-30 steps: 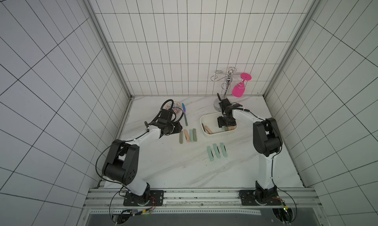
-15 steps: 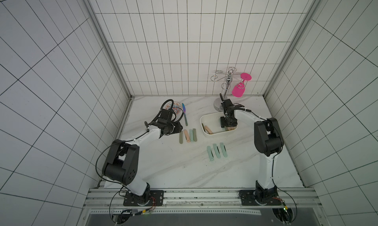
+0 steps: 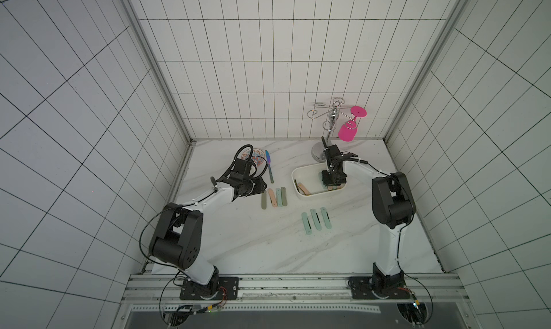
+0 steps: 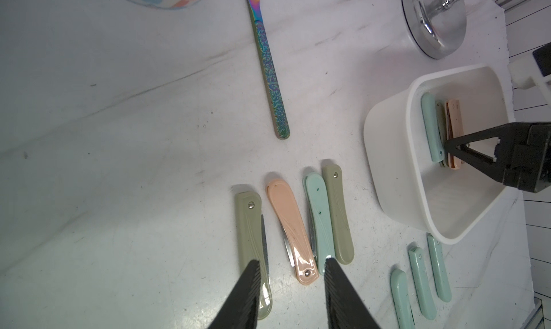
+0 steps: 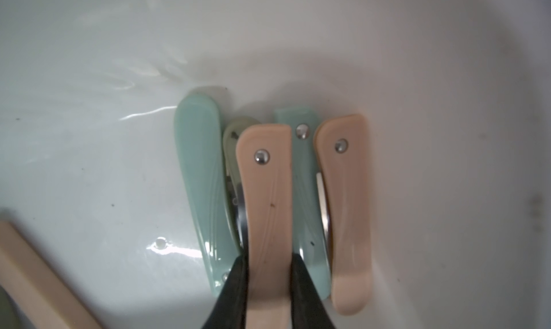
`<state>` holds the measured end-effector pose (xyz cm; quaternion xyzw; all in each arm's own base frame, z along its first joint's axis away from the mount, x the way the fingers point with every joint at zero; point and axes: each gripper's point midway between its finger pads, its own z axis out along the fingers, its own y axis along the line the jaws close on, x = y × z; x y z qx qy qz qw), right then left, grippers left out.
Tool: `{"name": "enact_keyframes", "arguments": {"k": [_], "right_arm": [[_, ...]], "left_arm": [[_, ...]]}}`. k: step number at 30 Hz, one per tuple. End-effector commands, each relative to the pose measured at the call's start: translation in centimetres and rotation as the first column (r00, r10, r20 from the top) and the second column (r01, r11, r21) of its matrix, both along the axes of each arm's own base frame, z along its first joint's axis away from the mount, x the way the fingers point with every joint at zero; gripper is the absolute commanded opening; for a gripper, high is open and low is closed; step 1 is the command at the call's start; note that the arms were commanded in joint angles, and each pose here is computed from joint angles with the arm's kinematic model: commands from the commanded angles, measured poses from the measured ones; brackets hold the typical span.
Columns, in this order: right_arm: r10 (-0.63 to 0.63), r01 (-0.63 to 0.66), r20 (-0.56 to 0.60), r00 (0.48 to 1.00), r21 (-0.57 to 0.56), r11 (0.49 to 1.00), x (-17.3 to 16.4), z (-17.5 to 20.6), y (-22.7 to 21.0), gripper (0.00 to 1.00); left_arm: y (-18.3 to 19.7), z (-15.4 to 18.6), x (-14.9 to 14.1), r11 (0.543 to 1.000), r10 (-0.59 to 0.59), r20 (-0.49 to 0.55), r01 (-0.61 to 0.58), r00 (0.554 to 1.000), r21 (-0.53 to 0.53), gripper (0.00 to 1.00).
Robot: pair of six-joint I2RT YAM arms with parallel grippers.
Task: Take the fruit knife out of the storage box
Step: Pick up the fruit knife from the storage box.
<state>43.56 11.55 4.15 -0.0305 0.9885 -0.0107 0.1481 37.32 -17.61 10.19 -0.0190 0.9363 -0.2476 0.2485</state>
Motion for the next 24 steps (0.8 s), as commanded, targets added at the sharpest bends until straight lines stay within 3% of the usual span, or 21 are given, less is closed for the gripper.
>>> {"name": "enact_keyframes", "arguments": {"k": [1, 24], "right_arm": [[0.012, -0.012, 0.008, 1.0, 0.019, 1.0, -0.9, 1.4, 0.4, 0.0], [0.204, -0.218, 0.092, 0.975, 0.18, 0.959, -3.9, 7.0, 8.6, 0.0]], "left_arm": [[-0.4, 1.7, 1.1, 1.0, 0.005, 0.056, -0.003, 0.998, -0.029, 0.39], [-3.0, 6.3, 0.6, 0.979, -0.047, 0.131, 0.071, 0.99, -0.191, 0.43]]}}
